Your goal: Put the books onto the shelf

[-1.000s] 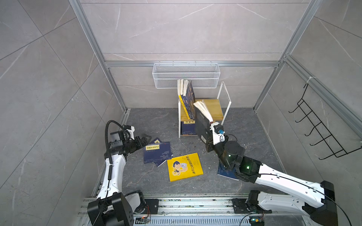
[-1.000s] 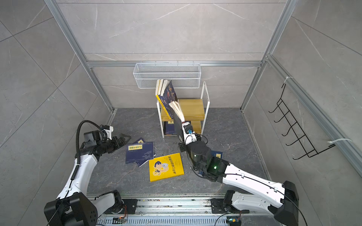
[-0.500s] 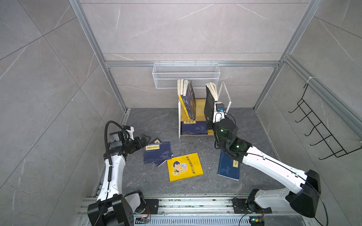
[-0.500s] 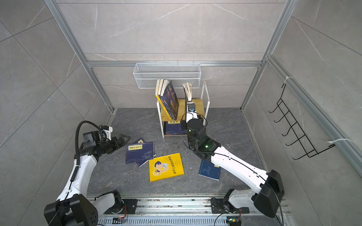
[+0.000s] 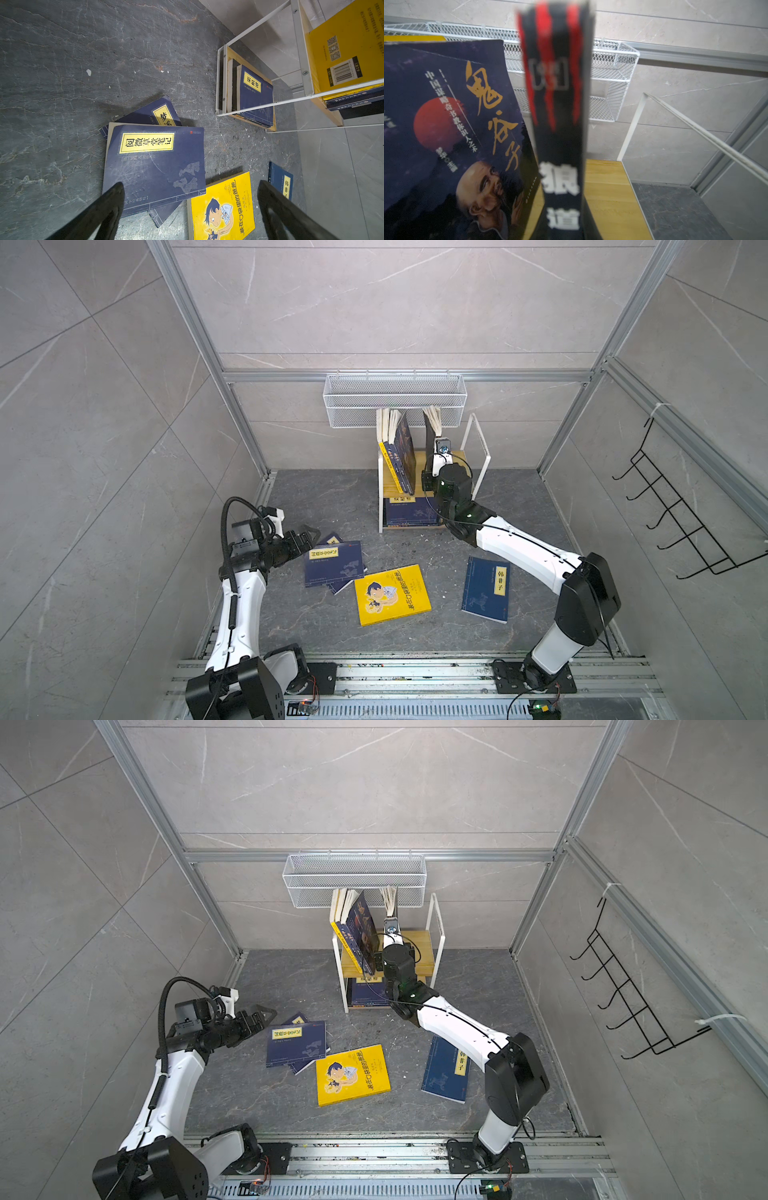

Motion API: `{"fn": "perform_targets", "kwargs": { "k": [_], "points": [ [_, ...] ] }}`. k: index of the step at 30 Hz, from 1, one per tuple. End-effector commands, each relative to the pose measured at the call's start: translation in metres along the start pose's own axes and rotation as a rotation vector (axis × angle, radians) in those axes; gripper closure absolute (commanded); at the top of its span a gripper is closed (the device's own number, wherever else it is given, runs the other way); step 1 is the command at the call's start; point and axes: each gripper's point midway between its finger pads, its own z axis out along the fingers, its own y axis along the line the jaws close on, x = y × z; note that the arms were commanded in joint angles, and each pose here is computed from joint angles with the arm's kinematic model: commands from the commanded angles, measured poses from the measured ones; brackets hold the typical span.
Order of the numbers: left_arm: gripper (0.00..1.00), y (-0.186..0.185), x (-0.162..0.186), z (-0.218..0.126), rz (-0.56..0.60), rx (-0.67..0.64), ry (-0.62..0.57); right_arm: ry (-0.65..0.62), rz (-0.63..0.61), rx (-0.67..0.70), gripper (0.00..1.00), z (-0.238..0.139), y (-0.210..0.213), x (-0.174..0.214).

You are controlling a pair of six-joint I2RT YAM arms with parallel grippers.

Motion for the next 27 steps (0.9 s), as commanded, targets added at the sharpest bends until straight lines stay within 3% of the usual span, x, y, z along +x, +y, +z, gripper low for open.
{"fn": "perform_targets", "kwargs": {
  "k": [1,7,21,27],
  "points": [
    [0.00,-0.006,-0.013,-0.006,0.054,0.008,-0.042,-0.094,0.095,-0.056,1.00,0.004,0.010,-0.028],
    [0.00,-0.005,-0.014,-0.005,0.045,0.010,-0.039,-0.092,0.176,-0.117,1.00,0.002,0.019,-0.027],
    [0.00,-0.006,-0.012,-0.005,0.041,0.022,-0.045,-0.096,0.210,-0.162,0.98,0.001,0.029,-0.018],
    [0.00,-0.007,-0.013,-0.006,0.043,0.023,-0.045,-0.072,0.200,-0.177,0.87,-0.004,0.033,-0.008]
  ]
}}
